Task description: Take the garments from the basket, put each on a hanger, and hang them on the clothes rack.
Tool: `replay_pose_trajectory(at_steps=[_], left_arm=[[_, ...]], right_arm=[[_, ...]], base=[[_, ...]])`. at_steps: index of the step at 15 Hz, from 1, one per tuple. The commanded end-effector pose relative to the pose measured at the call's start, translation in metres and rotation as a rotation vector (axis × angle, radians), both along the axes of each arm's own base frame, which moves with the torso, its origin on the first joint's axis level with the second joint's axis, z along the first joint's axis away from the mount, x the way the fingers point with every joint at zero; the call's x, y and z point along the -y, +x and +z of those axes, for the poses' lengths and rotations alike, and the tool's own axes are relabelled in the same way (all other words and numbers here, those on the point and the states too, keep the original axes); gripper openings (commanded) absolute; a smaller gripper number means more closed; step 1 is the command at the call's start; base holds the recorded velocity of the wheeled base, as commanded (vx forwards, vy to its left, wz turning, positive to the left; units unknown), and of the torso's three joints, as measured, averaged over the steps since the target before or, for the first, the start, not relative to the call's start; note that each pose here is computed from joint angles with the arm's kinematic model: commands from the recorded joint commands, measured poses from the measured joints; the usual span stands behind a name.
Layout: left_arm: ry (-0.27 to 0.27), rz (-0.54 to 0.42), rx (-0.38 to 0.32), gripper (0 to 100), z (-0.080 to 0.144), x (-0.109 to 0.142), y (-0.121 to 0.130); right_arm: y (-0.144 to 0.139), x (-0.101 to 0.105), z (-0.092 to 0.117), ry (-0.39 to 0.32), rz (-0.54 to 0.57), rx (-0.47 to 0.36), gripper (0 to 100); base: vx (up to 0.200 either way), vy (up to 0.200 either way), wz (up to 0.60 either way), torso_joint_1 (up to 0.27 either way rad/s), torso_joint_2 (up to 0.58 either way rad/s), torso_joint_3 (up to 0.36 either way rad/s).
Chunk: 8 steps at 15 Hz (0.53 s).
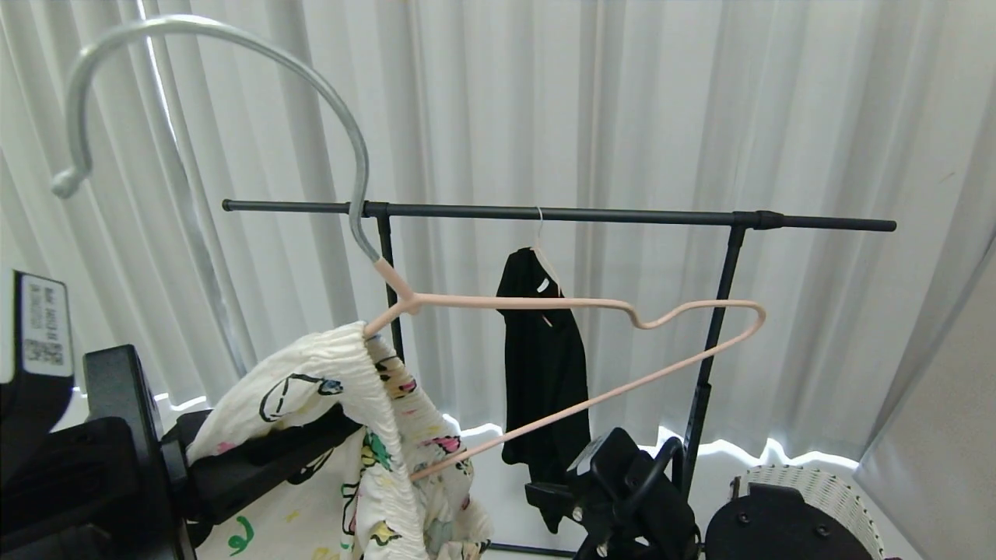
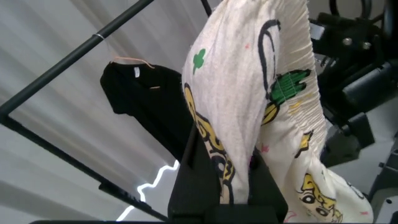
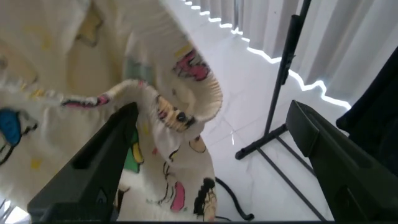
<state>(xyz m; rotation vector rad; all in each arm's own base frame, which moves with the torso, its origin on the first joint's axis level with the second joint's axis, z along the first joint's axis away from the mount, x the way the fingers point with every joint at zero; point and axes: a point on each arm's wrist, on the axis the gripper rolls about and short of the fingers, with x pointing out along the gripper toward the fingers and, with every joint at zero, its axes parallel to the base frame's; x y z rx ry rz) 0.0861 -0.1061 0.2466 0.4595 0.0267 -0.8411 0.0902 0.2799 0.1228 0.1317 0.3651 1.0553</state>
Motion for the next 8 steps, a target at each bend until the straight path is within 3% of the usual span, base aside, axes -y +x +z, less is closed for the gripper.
replay_pose_trajectory(at_steps=[1,3,8], left_arm=[[0.006,0.046,-0.003,0,-0.003,-0.004,0.003],[0.001,0.054,0.001,0,-0.002,-0.007,0.003],[-0.011,0.058,0.013,0,-0.003,-0.014,-0.003]], right_arm=[[-0.013,-0.004,0.002,0.008,0.047,0.004,100],[-0.017,-0.003,0.000,0.000,0.055,0.003,100],[0.015,0.009,-0.001,-0.008,-0.066,0.002,100]], base=[[0.000,0.000,0.00,0.000,0.00,0.000],[0.000,0.000,0.00,0.000,0.00,0.000],[0.000,0.000,0.00,0.000,0.00,0.000]])
